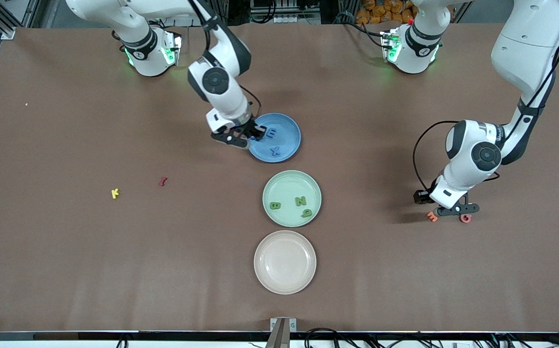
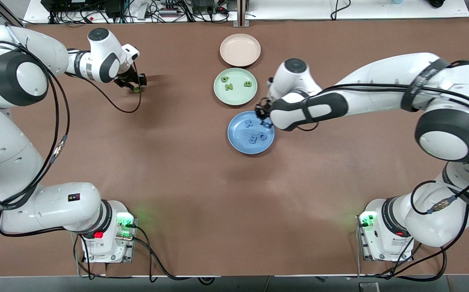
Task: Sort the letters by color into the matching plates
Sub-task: 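Place the blue 9 on the blue plate while the left gripper places green u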
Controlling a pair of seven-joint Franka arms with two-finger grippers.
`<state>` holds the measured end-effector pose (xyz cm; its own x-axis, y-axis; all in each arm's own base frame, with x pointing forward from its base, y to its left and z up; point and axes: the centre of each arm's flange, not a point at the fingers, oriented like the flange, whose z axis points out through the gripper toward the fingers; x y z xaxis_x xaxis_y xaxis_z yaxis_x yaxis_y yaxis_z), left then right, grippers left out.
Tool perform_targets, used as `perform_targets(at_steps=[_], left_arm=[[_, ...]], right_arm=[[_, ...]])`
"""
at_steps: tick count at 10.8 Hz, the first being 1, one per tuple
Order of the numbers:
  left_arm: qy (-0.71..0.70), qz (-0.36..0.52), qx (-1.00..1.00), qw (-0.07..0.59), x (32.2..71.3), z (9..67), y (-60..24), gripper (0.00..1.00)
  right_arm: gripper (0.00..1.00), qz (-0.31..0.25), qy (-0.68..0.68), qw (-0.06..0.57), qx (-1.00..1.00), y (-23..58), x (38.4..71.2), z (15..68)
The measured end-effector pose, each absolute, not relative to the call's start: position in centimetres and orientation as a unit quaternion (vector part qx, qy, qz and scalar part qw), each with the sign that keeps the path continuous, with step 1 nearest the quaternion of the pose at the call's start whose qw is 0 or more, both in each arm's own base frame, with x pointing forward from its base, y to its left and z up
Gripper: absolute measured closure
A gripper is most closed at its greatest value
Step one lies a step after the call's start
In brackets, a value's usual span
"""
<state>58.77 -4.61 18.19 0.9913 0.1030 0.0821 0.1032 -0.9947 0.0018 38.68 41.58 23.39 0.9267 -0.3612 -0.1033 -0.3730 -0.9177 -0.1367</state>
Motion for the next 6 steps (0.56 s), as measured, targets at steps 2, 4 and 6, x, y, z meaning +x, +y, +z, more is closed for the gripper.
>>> perform_targets(at_steps=[2,4,6], left_arm=[[-0.084,-0.062,-0.994,-0.024,59.9,20.3,-9.0,0.67],[-0.114,-0.073,-0.99,-0.049,60.1,22.0,-14.6,0.67],[-0.147,-0.075,-0.984,-0.068,59.4,22.7,-21.2,0.67]], right_arm=[[0.64,0.043,0.218,0.088,-0.971,45.8,37.9,23.3],[0.64,0.049,0.241,0.095,-0.965,48.9,37.4,22.7],[0.62,0.051,0.248,0.098,-0.962,50.4,37.5,22.0]])
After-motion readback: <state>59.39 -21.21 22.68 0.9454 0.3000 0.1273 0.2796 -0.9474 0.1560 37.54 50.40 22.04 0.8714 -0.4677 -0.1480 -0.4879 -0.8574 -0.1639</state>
